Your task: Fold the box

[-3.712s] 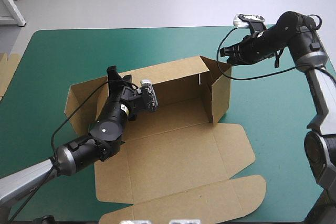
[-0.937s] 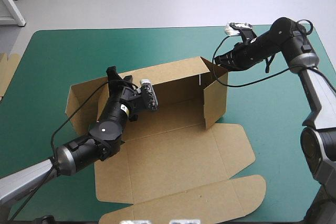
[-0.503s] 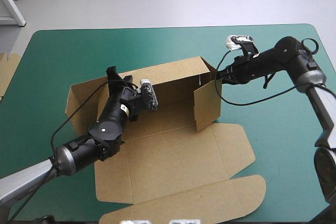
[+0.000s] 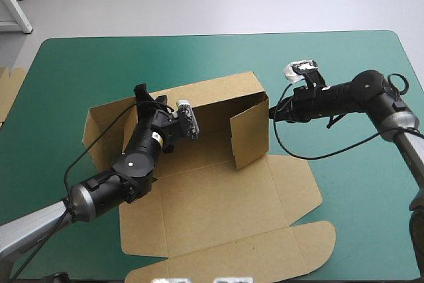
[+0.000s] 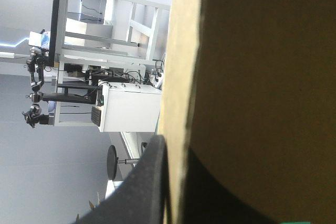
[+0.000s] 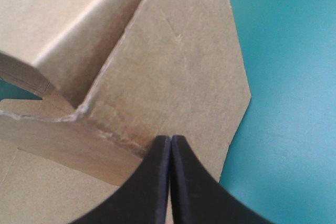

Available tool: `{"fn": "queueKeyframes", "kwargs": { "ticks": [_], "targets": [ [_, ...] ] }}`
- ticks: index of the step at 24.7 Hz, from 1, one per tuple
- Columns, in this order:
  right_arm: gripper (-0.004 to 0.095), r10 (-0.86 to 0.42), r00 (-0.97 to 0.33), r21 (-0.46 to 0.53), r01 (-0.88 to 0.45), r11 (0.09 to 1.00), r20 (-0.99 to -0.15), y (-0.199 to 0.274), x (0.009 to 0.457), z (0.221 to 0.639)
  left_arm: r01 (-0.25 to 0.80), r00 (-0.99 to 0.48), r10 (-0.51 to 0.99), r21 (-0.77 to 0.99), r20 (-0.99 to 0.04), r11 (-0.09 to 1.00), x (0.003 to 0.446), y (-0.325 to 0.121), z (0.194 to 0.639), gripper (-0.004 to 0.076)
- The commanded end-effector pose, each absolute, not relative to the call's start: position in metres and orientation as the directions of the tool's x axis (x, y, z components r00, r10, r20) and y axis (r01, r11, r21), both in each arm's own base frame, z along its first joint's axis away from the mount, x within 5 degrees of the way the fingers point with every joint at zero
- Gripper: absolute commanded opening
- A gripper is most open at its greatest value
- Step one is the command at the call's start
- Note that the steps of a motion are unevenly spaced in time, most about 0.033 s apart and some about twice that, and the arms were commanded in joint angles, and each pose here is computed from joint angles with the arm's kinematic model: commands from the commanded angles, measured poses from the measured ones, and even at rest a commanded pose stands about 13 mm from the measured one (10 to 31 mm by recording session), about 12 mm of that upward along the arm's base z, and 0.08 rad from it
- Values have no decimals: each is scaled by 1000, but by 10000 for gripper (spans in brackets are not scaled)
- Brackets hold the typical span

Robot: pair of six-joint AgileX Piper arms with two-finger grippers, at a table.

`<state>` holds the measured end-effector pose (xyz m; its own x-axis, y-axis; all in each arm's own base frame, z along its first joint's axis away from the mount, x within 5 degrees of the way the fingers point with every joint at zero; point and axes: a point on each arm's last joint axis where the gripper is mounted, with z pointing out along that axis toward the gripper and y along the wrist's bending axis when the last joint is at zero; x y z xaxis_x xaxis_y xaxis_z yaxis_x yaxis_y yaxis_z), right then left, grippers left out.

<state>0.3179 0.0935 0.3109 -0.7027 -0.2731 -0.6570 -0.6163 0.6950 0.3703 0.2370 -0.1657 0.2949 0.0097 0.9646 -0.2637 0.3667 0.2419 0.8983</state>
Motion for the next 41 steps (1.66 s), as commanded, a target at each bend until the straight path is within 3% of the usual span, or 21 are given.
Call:
{"fn": "queueKeyframes", "kwargs": {
  "ticks": [1, 3, 6, 9, 18, 24, 41],
  "targets": [
    [76, -262, -659, 378, -662, 647, -705, 96, 306, 335, 336, 4, 945, 891, -327, 307, 236, -164, 310, -10],
    [198, -268, -666, 394, -667, 632, -696, 97, 304, 335, 338, 7, 945, 890, -328, 306, 235, -164, 310, -11],
    [491, -268, -669, 405, -669, 623, -693, 98, 303, 336, 338, 6, 944, 889, -329, 307, 235, -164, 310, -11],
    [611, -277, -648, 371, -677, 635, -709, 100, 305, 335, 338, 5, 945, 890, -328, 308, 235, -164, 310, -11],
    [608, -370, -555, 277, -762, 584, -745, 129, 299, 334, 336, 1, 945, 890, -327, 308, 236, -163, 310, -11],
    [543, -427, -510, 156, -758, 633, -746, 141, 300, 330, 328, -11, 947, 894, -321, 307, 236, -162, 310, -10],
    [540, -358, -354, -25, -680, 733, -864, 175, 305, 332, 322, -32, 936, 883, -350, 342, 236, -161, 311, -11]
  ]
}}
